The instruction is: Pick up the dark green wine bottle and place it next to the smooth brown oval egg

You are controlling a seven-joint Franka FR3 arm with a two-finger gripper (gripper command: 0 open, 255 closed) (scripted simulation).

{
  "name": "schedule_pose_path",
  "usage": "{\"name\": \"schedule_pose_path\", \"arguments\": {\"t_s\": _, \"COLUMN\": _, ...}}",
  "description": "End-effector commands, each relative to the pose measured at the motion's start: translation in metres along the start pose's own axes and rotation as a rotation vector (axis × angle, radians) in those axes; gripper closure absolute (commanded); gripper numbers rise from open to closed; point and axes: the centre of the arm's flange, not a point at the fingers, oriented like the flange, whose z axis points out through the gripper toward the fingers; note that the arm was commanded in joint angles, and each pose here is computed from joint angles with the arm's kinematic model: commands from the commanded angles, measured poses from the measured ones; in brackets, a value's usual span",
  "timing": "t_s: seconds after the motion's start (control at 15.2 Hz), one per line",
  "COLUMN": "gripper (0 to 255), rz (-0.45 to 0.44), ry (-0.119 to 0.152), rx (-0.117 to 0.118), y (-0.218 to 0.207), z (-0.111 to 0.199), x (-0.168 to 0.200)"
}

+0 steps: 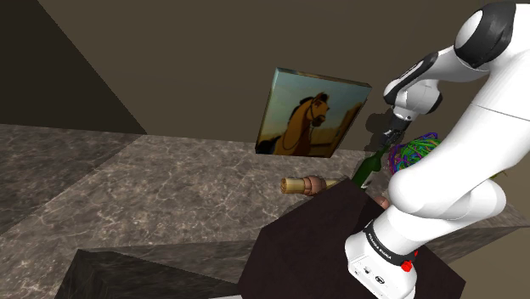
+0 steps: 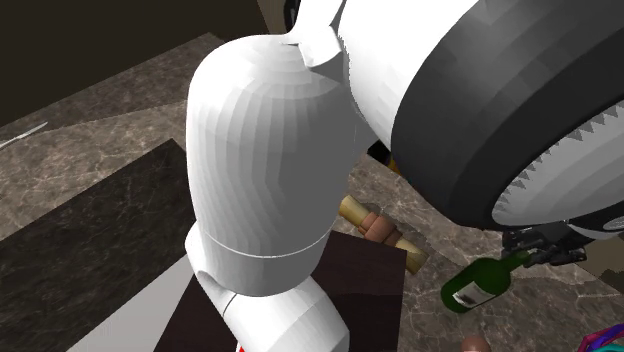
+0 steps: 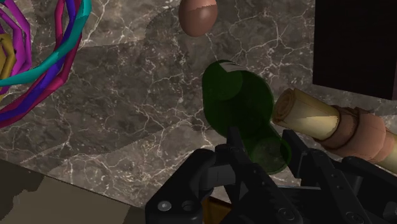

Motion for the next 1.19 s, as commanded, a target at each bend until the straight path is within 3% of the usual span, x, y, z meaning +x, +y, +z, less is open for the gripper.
{"name": "schedule_pose_path", "arguments": {"t_s": 0.0, "gripper": 255, "rz": 0.000, "ry": 0.001, "rx": -0.001, "y": 0.000, "z": 0.001, "x": 0.000}}
{"name": "schedule_pose_path", "arguments": {"t_s": 0.33, "gripper": 255, "rz": 0.000, "ry": 0.001, "rx": -0.001, "y": 0.000, "z": 0.001, "x": 0.000}}
{"name": "schedule_pose_path", "arguments": {"t_s": 0.4, "gripper": 0, "rz": 0.000, "ry": 0.001, "rx": -0.001, "y": 0.000, "z": 0.001, "x": 0.000}}
{"name": "schedule_pose_path", "arguments": {"t_s": 0.73, "gripper": 0, "rz": 0.000, "ry": 0.001, "rx": -0.001, "y": 0.000, "z": 0.001, "x": 0.000}}
{"name": "schedule_pose_path", "arguments": {"t_s": 0.99, "gripper": 0, "rz": 0.000, "ry": 0.001, "rx": -0.001, "y": 0.000, "z": -0.049, "x": 0.000}}
{"name": "schedule_pose_path", "arguments": {"t_s": 1.12, "gripper": 0, "rz": 0.000, "ry": 0.001, "rx": -0.001, "y": 0.000, "z": -0.049, "x": 0.000}}
